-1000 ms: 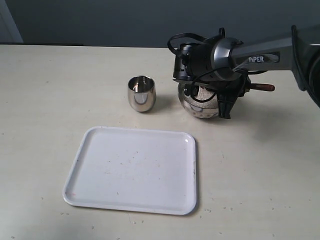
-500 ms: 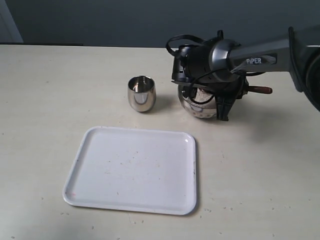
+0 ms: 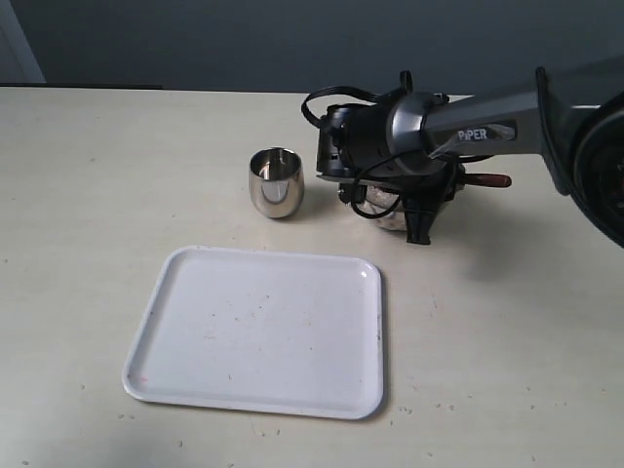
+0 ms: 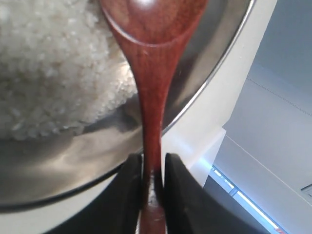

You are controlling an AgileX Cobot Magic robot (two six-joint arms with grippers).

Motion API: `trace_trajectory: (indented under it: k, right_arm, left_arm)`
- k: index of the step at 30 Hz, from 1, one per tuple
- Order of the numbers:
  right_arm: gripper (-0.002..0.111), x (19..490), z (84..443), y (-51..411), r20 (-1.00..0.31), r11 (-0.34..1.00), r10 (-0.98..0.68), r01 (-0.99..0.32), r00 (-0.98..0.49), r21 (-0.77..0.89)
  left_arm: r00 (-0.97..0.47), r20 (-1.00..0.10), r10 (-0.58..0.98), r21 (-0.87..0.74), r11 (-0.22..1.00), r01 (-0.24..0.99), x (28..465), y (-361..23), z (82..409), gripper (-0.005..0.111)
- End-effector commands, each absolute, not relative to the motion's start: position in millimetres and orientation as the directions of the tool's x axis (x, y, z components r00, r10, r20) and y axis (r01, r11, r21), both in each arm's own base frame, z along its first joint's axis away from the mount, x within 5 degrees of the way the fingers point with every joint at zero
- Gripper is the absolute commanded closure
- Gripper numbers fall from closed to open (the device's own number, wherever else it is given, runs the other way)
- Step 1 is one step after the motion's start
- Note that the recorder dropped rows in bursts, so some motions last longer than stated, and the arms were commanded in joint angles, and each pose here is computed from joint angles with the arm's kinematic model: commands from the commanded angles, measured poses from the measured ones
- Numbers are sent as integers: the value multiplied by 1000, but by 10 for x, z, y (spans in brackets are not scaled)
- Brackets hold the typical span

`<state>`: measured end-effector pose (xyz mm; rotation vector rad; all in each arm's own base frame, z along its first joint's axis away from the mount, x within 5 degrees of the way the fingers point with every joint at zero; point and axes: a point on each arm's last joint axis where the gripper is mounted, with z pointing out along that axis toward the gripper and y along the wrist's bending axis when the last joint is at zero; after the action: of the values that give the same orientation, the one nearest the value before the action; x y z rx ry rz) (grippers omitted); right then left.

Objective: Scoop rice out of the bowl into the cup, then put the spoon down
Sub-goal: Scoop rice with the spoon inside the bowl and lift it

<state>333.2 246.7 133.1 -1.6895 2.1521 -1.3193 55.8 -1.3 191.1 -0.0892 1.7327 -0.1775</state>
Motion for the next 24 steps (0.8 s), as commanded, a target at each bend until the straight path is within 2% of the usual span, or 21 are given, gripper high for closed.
trace_trajectory:
  k: [1,12,17,24]
  right_arm:
    - [109,3321,1341,2524,393,-8,-851,-738,-349,-674]
    - [109,3334,1338,2547,406,-49,-863,-750,-301,-660]
    - [109,3383,1406,2497,402,-47,-838,-685,-368,-727]
    - [109,3443,1442,2487,418,-102,-837,-650,-353,-753]
  left_arm:
    - [-158,-974,-162,-171,984,43,556,-14,1917,106]
    - [-158,-974,-162,-171,984,43,556,-14,1917,106]
    - [-158,-974,-162,-171,984,43,556,-14,1917,106]
    - [-158,-974,-162,-171,984,43,556,-14,1917,106]
